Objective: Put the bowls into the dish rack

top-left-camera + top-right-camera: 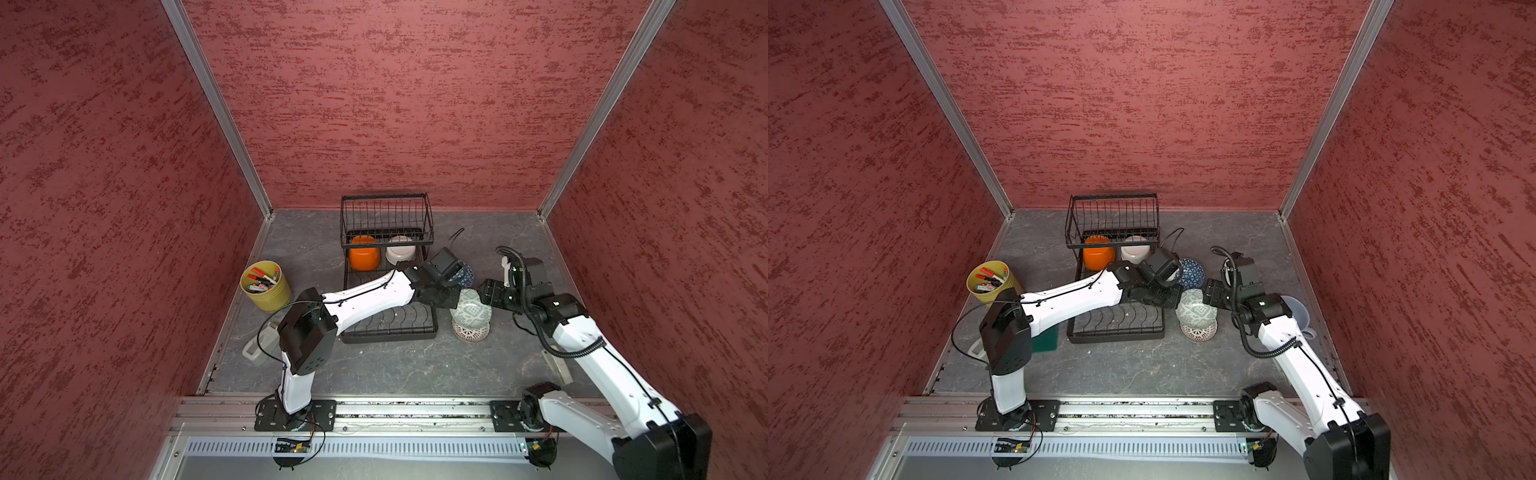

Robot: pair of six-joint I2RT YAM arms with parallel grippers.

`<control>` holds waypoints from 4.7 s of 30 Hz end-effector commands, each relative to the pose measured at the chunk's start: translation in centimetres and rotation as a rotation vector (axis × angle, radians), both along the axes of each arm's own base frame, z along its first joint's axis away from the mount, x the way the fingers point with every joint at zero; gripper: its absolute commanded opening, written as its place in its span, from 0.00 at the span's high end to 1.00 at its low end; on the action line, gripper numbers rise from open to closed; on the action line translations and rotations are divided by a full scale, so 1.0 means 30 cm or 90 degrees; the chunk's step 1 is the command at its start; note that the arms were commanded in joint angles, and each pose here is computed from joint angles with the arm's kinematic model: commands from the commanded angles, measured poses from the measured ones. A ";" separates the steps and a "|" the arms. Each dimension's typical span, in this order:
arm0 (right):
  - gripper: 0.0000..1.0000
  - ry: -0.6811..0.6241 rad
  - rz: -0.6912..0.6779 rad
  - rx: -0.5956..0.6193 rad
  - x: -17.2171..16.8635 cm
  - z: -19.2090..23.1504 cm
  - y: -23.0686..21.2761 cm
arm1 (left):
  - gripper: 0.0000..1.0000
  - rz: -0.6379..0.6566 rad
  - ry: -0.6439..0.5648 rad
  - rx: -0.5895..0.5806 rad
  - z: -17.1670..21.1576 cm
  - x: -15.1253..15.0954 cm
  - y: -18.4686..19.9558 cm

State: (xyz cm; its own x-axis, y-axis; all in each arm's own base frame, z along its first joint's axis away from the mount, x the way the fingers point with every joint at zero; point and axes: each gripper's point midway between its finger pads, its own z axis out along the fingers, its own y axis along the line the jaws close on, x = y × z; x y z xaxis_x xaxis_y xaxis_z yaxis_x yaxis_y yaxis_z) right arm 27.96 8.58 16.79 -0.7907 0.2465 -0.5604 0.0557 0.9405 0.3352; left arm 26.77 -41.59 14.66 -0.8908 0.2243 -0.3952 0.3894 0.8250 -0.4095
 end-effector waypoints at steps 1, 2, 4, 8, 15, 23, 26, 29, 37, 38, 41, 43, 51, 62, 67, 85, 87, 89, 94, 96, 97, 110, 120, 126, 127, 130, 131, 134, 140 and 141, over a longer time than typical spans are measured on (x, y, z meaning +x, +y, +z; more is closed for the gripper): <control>0.28 0.014 0.009 -0.006 -0.025 -0.007 -0.007 | 1.00 0.000 -0.038 -0.035 0.089 0.028 -0.013; 0.30 0.020 0.011 -0.005 -0.029 -0.015 -0.006 | 1.00 0.001 -0.042 -0.031 0.092 0.030 -0.009; 0.31 0.029 0.018 -0.003 -0.038 -0.030 0.000 | 1.00 0.004 -0.044 -0.025 0.089 0.034 -0.003; 0.34 0.043 0.035 0.008 -0.041 -0.046 0.018 | 1.00 0.006 -0.048 -0.019 0.088 0.036 0.004; 0.39 0.059 0.055 0.029 -0.037 -0.070 0.049 | 1.00 0.006 -0.053 -0.023 0.100 0.036 0.006; 0.42 0.078 0.057 0.038 -0.039 -0.103 0.059 | 1.00 0.009 -0.055 -0.035 0.119 0.041 0.015; 0.45 0.081 0.057 0.036 -0.037 -0.110 0.058 | 1.00 0.012 -0.057 -0.039 0.127 0.044 0.022; 0.49 0.082 0.057 0.038 -0.034 -0.114 0.061 | 1.00 0.013 -0.058 -0.042 0.134 0.045 0.025; 0.63 0.085 0.054 0.043 -0.025 -0.126 0.067 | 1.00 0.015 -0.058 -0.040 0.130 0.045 0.031; 0.64 0.085 0.053 0.043 -0.024 -0.126 0.066 | 1.00 0.015 -0.059 -0.039 0.128 0.046 0.032; 0.67 0.084 0.052 0.043 -0.023 -0.125 0.065 | 1.00 0.018 -0.057 -0.034 0.118 0.046 0.036; 0.70 0.084 0.051 0.042 -0.022 -0.125 0.065 | 1.00 0.018 -0.055 -0.031 0.113 0.044 0.038; 0.86 0.083 0.053 0.045 -0.013 -0.122 0.070 | 1.00 0.020 -0.054 -0.039 0.113 0.046 0.043; 0.98 0.053 0.083 0.057 -0.001 -0.067 0.097 | 1.00 0.027 -0.057 -0.048 0.112 0.051 0.058; 1.00 0.033 0.095 0.050 0.006 -0.019 0.109 | 0.82 0.033 -0.065 -0.055 0.125 0.051 0.074; 1.00 -0.010 0.096 -0.071 0.075 0.058 0.212 | 0.00 0.111 -0.107 -0.045 0.175 0.065 0.291; 1.00 -0.024 0.084 -0.088 0.085 0.071 0.219 | 0.01 0.132 -0.109 -0.045 0.180 0.067 0.339; 1.00 -0.040 0.067 -0.100 0.095 0.086 0.225 | 0.01 0.156 -0.115 -0.048 0.187 0.070 0.394; 1.00 -0.073 0.055 -0.120 0.113 0.117 0.265 | 0.00 0.219 -0.134 -0.060 0.216 0.067 0.540; 1.00 -0.081 0.061 -0.125 0.119 0.122 0.295 | 0.01 0.247 -0.140 -0.064 0.225 0.064 0.600; 1.00 -0.086 0.063 -0.132 0.123 0.124 0.310 | 0.01 0.261 -0.143 -0.066 0.228 0.063 0.630; 1.00 -0.124 0.105 -0.231 0.161 0.101 0.493 | 0.00 0.367 -0.144 -0.082 0.211 0.009 0.865; 1.00 -0.152 0.087 -0.309 0.207 0.064 0.531 | 0.00 0.398 -0.126 -0.076 0.165 0.013 0.914; 1.00 -0.173 0.078 -0.352 0.231 0.058 0.555 | 0.00 0.405 -0.127 -0.079 0.153 0.013 0.927; 1.00 -0.176 0.079 -0.358 0.233 0.056 0.564 | 0.00 0.406 -0.126 -0.080 0.151 0.012 0.930; 1.00 -0.181 0.080 -0.373 0.241 0.048 0.586 | 0.00 0.412 -0.126 -0.082 0.148 0.011 0.939; 1.00 -0.183 0.081 -0.380 0.243 0.043 0.591 | 0.00 0.412 -0.124 -0.081 0.143 0.009 0.941; 1.00 -0.193 0.074 -0.403 0.250 0.035 0.604 | 0.00 0.418 -0.124 -0.080 0.137 0.009 0.952; 1.00 -0.205 0.054 -0.445 0.272 0.006 0.605 | 0.00 0.426 -0.121 -0.086 0.127 0.008 0.965; 1.00 -0.208 0.049 -0.452 0.277 0.005 0.603 | 0.00 0.427 -0.121 -0.087 0.127 0.008 0.967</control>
